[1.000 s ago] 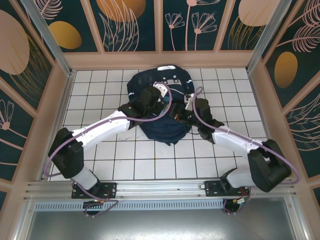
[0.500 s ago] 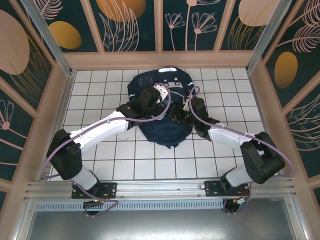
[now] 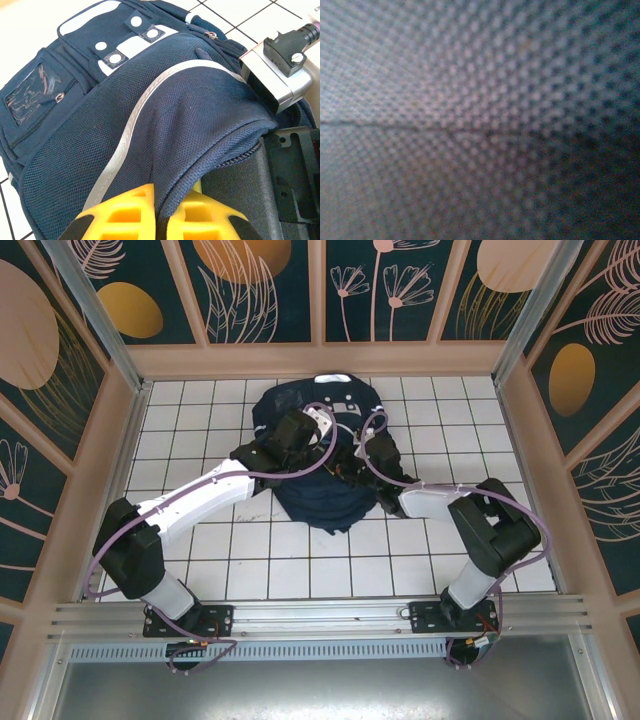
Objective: Pack the student bag
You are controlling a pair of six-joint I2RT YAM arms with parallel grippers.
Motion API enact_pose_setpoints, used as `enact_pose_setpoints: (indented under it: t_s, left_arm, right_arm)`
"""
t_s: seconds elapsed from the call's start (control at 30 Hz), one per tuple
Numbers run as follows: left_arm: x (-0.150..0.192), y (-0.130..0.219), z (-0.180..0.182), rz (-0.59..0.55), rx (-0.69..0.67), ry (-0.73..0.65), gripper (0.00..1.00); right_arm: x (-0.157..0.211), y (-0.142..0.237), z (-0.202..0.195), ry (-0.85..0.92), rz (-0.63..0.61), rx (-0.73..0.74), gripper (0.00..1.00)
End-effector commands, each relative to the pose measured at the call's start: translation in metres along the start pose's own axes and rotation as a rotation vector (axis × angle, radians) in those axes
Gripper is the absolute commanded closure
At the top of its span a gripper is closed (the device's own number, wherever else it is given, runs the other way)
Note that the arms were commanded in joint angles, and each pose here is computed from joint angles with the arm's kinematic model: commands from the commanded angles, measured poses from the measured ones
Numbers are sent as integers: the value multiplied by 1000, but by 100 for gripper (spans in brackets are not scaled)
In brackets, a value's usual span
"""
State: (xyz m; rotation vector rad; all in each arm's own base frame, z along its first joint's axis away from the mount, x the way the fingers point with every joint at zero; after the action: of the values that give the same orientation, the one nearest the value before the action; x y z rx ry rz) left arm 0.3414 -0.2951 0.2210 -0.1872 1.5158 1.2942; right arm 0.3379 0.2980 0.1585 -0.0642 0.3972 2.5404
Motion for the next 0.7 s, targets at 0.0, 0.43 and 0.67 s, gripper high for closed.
enact_pose_setpoints:
  t_s: [0.0, 0.43, 0.67]
  left_arm:
    - [-56, 29, -29, -187, 159, 64, 100]
    - [-54, 19, -37, -166, 196, 91, 99]
    - [-63, 21, -50, -175, 289, 118, 99]
  right_arm:
    - [-24, -2, 32, 28, -130, -120, 78]
    - [-20, 42, 1, -70, -230, 119, 47]
    - [-8, 39, -17, -190, -169, 244, 40]
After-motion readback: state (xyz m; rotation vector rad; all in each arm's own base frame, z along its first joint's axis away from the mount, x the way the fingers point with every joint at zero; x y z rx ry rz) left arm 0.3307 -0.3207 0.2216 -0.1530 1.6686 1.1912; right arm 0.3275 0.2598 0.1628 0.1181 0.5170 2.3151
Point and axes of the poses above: each hand's point on the last joint's axis, 136 mm out from that joint toward the fingers, its own y axis back along the fingers, its own z axis along the line the jaws close on, x = y × z, the point moved 2 cm from there along y, back along the fingers, and after that the axes turned 6 degrees about -y, right-handed, at the moved point
